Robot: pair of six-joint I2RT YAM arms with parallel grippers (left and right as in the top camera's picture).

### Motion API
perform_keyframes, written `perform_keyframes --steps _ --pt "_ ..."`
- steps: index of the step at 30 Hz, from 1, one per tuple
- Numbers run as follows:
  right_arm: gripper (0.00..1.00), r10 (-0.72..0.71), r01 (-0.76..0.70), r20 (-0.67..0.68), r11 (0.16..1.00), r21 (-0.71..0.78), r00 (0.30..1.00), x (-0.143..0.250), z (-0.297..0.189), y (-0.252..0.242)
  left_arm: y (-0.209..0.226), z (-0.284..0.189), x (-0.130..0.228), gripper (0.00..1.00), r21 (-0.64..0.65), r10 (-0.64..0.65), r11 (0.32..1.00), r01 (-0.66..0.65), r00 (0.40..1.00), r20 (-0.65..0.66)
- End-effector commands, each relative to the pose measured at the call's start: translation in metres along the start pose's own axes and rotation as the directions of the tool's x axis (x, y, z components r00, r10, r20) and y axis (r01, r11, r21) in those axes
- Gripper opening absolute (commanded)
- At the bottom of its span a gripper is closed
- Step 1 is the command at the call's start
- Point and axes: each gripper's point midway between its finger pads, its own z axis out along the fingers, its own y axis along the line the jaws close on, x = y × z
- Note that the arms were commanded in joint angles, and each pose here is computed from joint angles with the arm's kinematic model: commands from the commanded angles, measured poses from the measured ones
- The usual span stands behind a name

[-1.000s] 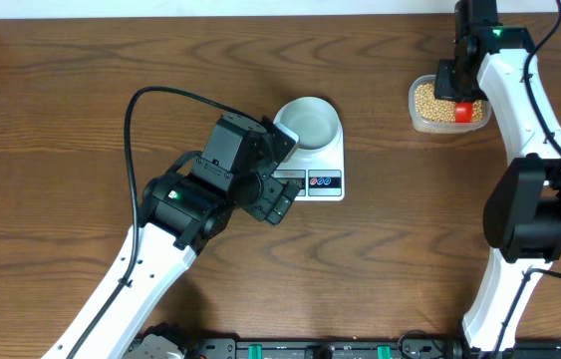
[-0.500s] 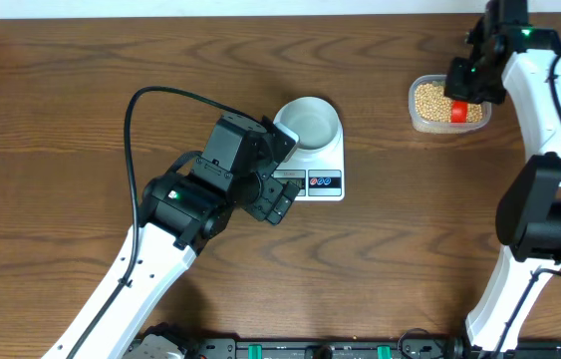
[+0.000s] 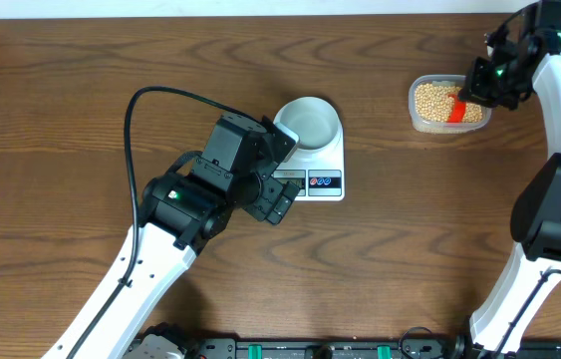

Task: Scoop item into bowl and weigh 50g on scale
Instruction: 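Tilt and dip the red scoop into the peas with the right gripper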

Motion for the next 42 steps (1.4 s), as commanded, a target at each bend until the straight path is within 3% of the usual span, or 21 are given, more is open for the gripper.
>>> perform_keyframes --steps 1,20,42 --pt "0.01 -0.012 0.011 -0.018 0.997 -0.082 1.000 0.002 0.002 0.001 -0.001 0.000 -0.002 0.92 0.011 0.016 1.000 -0.016 1.000 0.003" --pt "0.01 0.005 -0.010 -0.013 0.945 -0.327 1.000 0.008 0.004 -0.007 -0.001 0.000 -0.002 0.92 0.011 0.016 1.000 -0.016 1.000 0.003" --pt "0.01 0.068 -0.057 0.013 0.921 -0.386 0.998 0.003 -0.007 -0.027 -0.001 0.000 -0.002 0.92 0.011 0.016 1.000 -0.016 1.000 0.003"
